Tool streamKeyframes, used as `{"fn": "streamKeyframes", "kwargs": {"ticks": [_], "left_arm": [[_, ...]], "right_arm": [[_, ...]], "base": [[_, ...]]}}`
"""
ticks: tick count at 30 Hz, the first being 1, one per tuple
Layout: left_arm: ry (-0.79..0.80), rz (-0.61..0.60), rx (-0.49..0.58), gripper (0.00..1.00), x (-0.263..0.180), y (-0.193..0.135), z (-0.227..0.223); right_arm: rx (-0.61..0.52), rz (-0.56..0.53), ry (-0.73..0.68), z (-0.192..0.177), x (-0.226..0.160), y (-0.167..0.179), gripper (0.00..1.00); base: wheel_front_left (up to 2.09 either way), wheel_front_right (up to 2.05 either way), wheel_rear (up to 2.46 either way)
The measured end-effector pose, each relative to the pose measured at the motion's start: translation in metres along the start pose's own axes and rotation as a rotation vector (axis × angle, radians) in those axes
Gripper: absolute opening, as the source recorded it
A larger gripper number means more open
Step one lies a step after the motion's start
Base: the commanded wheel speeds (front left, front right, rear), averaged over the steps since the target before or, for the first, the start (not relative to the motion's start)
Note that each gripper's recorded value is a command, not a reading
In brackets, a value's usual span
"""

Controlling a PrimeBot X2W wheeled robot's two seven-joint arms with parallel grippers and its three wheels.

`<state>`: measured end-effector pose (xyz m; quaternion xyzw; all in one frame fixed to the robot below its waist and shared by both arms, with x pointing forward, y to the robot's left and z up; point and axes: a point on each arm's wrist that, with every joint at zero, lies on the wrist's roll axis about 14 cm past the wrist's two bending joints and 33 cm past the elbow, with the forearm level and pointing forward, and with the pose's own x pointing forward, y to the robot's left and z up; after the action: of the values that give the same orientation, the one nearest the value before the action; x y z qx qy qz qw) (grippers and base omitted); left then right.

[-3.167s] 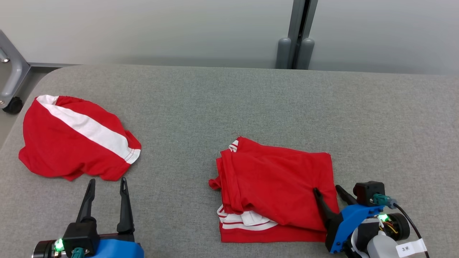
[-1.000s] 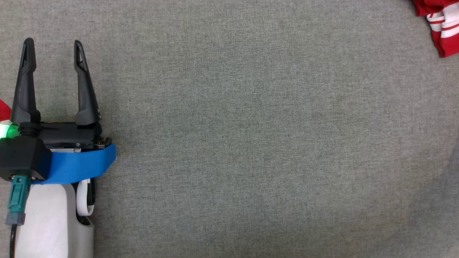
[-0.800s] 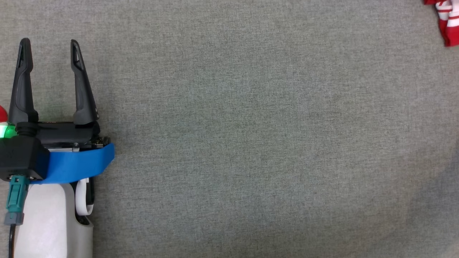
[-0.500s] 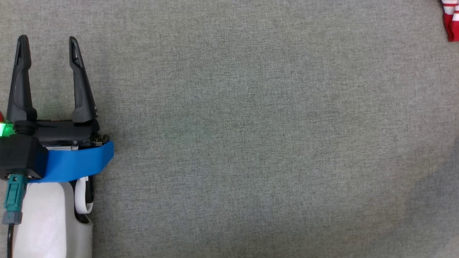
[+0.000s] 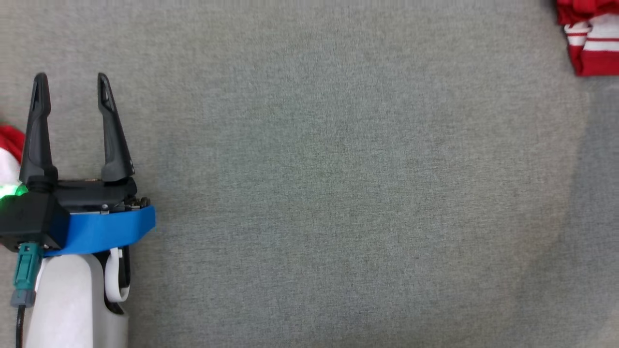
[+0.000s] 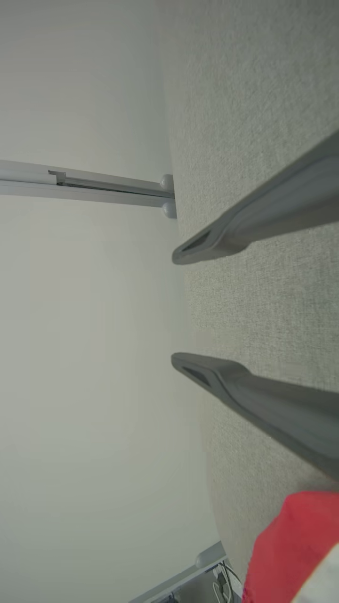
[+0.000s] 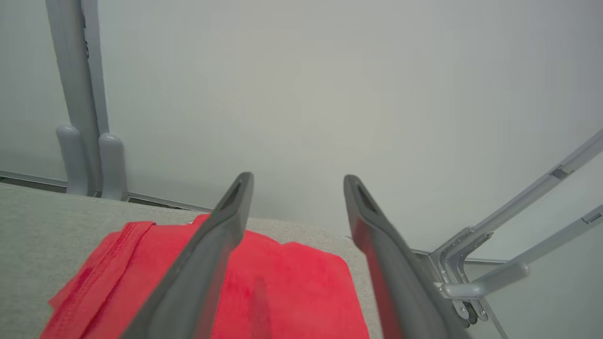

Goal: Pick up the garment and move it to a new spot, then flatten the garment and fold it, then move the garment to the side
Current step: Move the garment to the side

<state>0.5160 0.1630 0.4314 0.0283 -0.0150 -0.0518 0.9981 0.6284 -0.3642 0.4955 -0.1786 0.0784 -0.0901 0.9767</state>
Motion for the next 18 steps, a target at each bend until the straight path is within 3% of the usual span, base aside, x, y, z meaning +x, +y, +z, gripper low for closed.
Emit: {"fn": "streamKeyframes", "kwargs": {"ticks": [18], "left_arm": [[-0.021, 0.117, -0.002, 1.00, -0.086, 0.027, 0.055]], "right_arm": [[0.191, 0.325, -0.284, 0.083, -0.110, 0.124, 1.00]], "base": [[0.00, 0.00, 0.00]]}}
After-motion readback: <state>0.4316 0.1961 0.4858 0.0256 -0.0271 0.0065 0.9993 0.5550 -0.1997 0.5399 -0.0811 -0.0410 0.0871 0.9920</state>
